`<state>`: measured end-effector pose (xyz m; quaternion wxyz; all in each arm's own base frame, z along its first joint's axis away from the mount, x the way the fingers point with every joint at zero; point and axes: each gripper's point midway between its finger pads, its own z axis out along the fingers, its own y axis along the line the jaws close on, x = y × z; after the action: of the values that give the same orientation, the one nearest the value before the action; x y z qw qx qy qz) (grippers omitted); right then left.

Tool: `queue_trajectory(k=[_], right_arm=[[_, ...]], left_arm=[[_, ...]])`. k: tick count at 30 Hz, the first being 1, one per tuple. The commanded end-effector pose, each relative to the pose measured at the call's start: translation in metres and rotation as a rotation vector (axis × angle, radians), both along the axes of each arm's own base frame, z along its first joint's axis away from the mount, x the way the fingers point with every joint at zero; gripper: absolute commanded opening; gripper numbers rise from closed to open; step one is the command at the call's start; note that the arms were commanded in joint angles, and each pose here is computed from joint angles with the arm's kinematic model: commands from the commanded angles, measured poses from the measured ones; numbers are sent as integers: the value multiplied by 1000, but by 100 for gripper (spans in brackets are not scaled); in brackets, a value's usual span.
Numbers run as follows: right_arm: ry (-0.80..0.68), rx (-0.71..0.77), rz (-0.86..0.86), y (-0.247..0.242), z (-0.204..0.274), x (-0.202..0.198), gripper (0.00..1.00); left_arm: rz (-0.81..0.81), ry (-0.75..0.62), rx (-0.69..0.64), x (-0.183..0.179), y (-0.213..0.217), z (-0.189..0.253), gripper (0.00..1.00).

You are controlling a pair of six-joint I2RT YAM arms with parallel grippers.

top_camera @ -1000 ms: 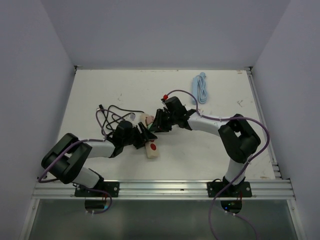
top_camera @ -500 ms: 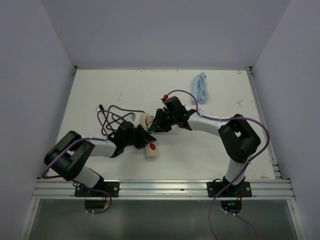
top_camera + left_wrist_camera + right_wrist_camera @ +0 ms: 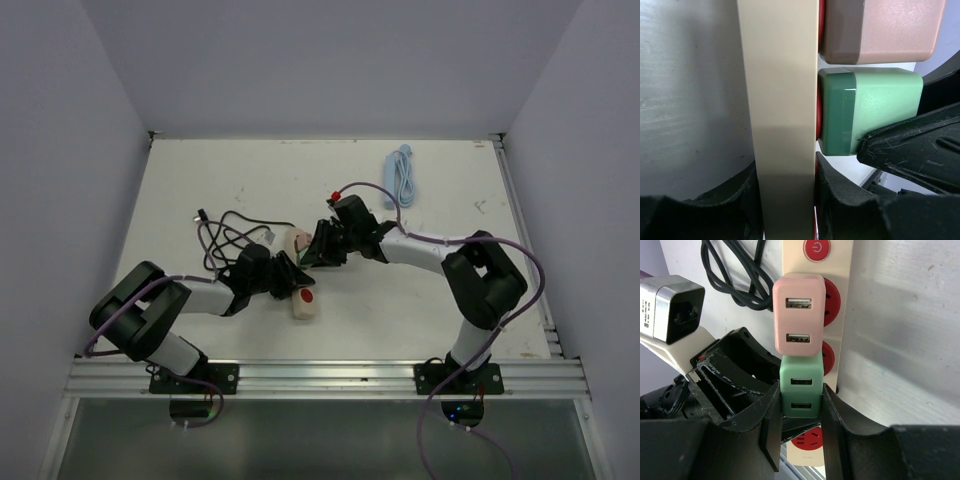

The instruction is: Pull the plug off the socket

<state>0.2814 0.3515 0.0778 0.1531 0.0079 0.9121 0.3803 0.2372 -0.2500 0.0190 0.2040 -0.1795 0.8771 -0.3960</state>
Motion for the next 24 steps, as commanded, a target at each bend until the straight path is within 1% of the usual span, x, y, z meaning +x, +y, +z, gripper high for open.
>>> queue_trajectory(k=[1, 2, 8, 19, 24], right_arm=[[-141, 141, -64, -13, 71, 30, 0], [-125, 132, -79, -21, 70, 32, 0], [-164, 124, -119, -42, 87, 39, 0], [-199, 153, -144, -48, 96, 36, 0], [-174, 155, -147, -48, 89, 35, 0]], left_arm=[[52, 288, 255, -60, 56, -77, 0], [62, 312, 262, -63, 59, -80, 0], [101, 359, 277, -71, 69, -88, 0], [178, 389, 329, -72, 83, -90, 0], [183, 409, 355, -72, 85, -93, 0]])
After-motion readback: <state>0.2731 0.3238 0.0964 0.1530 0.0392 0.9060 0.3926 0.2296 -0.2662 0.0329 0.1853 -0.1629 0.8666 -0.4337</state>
